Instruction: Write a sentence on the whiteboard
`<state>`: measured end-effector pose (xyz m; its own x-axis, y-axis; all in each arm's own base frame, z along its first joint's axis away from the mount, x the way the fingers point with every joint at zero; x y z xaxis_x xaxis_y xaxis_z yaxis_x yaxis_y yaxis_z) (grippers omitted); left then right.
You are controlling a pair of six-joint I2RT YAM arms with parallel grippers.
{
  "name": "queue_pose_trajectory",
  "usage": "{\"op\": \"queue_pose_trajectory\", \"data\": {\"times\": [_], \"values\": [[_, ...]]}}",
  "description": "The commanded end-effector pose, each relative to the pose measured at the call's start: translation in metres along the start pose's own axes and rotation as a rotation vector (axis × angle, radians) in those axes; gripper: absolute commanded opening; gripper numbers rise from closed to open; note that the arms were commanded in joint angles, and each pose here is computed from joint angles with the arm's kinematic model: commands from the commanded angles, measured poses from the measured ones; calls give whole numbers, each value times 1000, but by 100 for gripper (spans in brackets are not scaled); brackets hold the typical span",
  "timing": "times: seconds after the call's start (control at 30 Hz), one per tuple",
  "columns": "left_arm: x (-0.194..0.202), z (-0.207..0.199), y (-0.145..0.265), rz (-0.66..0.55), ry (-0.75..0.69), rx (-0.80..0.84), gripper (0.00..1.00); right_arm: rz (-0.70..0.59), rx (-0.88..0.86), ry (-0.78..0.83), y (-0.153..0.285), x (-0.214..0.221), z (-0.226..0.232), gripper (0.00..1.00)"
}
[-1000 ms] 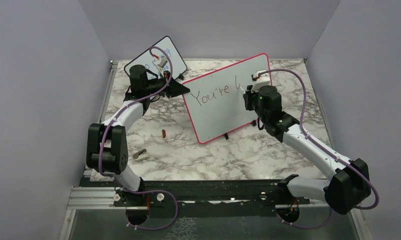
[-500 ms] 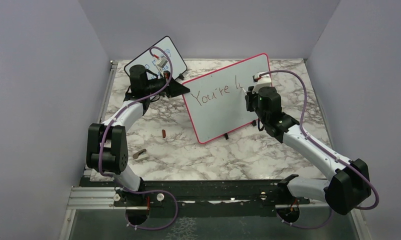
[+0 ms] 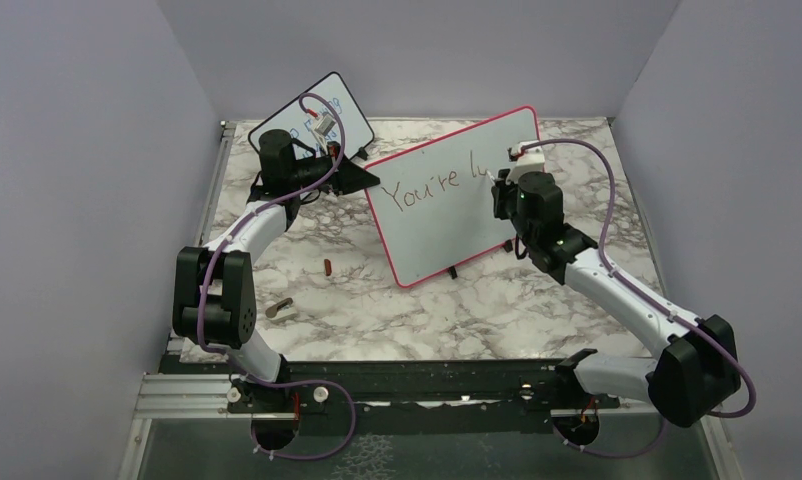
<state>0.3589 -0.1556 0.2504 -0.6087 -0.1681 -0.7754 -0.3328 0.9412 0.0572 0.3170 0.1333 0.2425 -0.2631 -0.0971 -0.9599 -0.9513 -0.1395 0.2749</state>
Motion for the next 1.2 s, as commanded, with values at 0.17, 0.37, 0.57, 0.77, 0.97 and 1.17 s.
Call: {"op": "queue_pose_trajectory", "data": {"times": [0.17,0.37,0.57,0.77,0.97,1.17], "values": [[10,0,-3,47,28,33,0,-62,3,-8,-9,-18,0,1],[10,0,-3,48,31,34,0,-81,-9,-9,-10,-24,2,1],[10,0,-3,47,30,33,0,-89,-45,-6,-11,-28,6,1],[10,1,-3,46,32,31,0,-83,-89,3,-9,-29,11,1],[10,1,-4,46,33,30,0,-58,-119,13,-9,-25,14,1],[10,1,-3,45,35,28,0,-21,-123,22,-6,-18,14,1]]}}
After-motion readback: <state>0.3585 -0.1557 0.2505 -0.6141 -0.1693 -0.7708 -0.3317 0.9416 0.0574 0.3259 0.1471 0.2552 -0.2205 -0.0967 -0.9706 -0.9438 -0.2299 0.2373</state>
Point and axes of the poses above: each gripper's point midway between its finger pads, its own y axis back along the fingers, its own z axis along the line the jaws close on, x = y × z, the point moved 6 cm from there along y, back along the fingers, and after that the axes turned 3 degrees about y, right-handed, at the moved point
